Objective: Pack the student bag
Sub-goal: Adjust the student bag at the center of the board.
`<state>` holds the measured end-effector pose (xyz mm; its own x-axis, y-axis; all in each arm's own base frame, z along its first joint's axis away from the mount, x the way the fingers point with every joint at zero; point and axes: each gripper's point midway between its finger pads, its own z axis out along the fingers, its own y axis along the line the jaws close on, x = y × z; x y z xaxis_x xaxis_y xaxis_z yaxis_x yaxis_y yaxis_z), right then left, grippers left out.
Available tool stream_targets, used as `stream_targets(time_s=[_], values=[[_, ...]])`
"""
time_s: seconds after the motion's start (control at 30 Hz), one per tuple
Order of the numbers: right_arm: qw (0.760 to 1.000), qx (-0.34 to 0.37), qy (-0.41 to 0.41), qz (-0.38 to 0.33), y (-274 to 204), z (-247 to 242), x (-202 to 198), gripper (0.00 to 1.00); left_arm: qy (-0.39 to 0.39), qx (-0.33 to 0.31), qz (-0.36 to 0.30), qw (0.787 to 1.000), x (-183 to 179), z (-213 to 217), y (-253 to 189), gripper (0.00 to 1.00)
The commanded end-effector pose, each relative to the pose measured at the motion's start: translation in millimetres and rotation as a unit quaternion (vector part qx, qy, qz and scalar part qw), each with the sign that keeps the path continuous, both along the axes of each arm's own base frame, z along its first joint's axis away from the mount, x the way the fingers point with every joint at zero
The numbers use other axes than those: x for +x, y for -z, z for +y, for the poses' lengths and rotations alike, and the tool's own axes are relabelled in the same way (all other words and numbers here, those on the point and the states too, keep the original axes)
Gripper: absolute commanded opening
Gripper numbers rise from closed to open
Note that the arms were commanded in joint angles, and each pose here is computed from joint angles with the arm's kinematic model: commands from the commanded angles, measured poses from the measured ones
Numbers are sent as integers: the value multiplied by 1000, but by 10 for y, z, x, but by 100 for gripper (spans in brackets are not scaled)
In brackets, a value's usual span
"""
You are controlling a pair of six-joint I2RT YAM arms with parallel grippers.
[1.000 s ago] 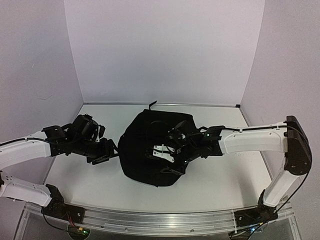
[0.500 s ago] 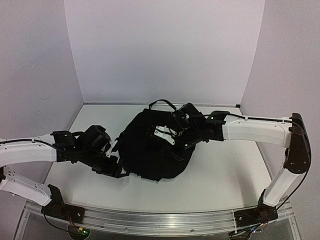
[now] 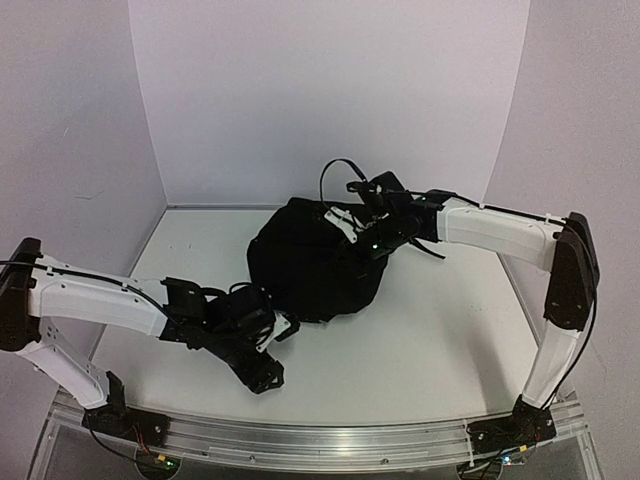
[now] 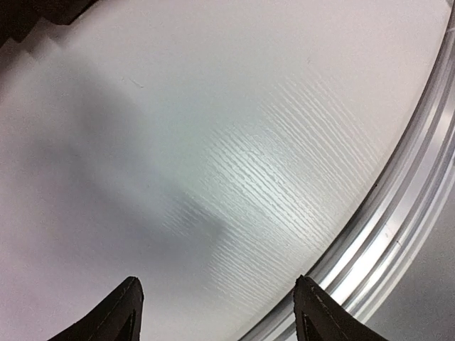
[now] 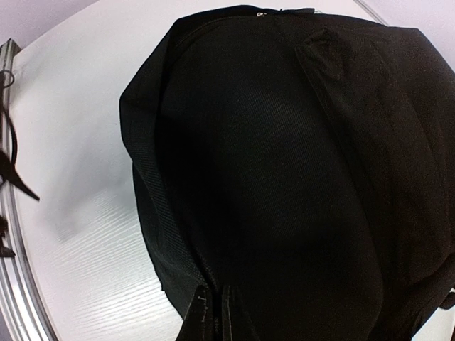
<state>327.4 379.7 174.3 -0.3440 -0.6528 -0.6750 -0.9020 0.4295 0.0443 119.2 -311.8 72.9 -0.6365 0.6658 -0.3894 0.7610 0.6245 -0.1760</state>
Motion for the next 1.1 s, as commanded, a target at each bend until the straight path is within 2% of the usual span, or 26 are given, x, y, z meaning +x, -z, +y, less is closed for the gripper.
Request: stream_targets(time_s=[0.0,0.1,0.17,0.37,0.57,0.8,1.07], values=[[998,47,-4,-48,-336,91,89,0,3,-16,-76,997,258,-184,-146,73],[999,20,10,-49,-130,35,164,0,-14,-18,-95,995,354,-210,-76,74],[998,37,12,-45,-234,74,166,0,-40,-26,-112,993,451,-223,-47,74],[995,89,13,-47,-662,178,161,0,-139,-146,-116,972,831,-311,-178,81],[994,102,22,-45,-783,212,196,0,-159,-179,-123,963,1104,-581,-69,81],[992,120,27,-41,-977,233,188,0,-177,-202,-150,952,1457,-655,-15,80],[990,133,23,-31,-1101,242,131,0,-164,-257,-178,935,1588,-831,-269,83]])
